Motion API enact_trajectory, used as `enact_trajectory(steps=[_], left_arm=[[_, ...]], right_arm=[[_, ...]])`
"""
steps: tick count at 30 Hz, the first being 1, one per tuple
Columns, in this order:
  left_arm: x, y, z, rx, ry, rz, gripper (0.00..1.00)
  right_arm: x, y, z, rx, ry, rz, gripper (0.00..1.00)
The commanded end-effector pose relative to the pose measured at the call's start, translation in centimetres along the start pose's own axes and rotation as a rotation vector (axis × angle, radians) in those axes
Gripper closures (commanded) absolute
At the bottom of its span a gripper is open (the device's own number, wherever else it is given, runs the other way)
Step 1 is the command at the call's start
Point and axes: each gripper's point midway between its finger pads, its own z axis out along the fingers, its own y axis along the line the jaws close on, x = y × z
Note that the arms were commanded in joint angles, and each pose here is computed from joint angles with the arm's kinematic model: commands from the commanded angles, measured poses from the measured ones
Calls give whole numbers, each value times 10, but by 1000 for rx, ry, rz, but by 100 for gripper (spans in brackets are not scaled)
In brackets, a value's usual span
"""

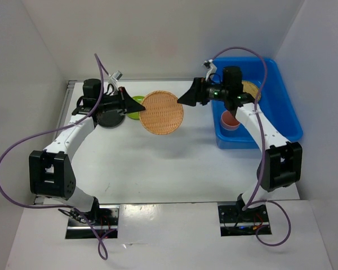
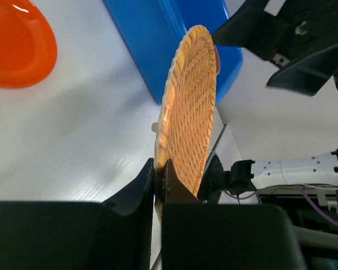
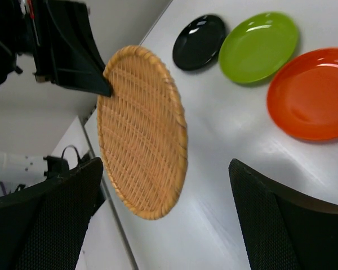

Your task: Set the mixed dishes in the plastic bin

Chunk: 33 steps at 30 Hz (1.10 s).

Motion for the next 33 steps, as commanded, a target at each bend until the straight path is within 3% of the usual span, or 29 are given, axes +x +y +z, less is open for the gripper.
enact_trajectory(steps=[1, 11, 12, 15, 16, 18, 19, 22, 25, 29, 30, 33], left_arm=[[-20, -38, -8, 119, -14, 92, 100], [-31, -50, -9, 150, -21, 134, 100], [-31, -51, -9, 151, -20, 125, 100], [-29, -43, -5, 144, -11, 108, 100], [-30, -44, -5, 147, -15, 115, 100], [-27, -37, -3, 141, -7, 98, 100], [-26, -33, -1, 138, -2, 89, 100], [-25, -24, 3, 109, 5, 51, 100], [-23, -8, 6, 48, 0, 31, 86], [-32, 1, -5, -30, -50, 56, 34], [-39, 6, -9, -58, -70, 59, 17], [-56, 24, -29, -189, -164, 51, 4]], right_arm=[[0, 22, 13, -52, 48, -73, 4], [21, 19, 23, -84, 107, -42, 25], [23, 16, 25, -82, 113, -35, 37], [25, 22, 24, -114, 123, -34, 60], [24, 29, 25, -131, 126, -32, 74], [21, 30, 24, -133, 121, -39, 87], [23, 32, 27, -132, 123, -41, 100], [19, 29, 27, -100, 113, -32, 100], [4, 30, 21, -42, 57, -46, 100], [-31, 25, 7, 100, -71, -66, 100], [-44, 15, -1, 143, -110, -39, 100], [-80, -6, -29, 231, -254, 35, 100]])
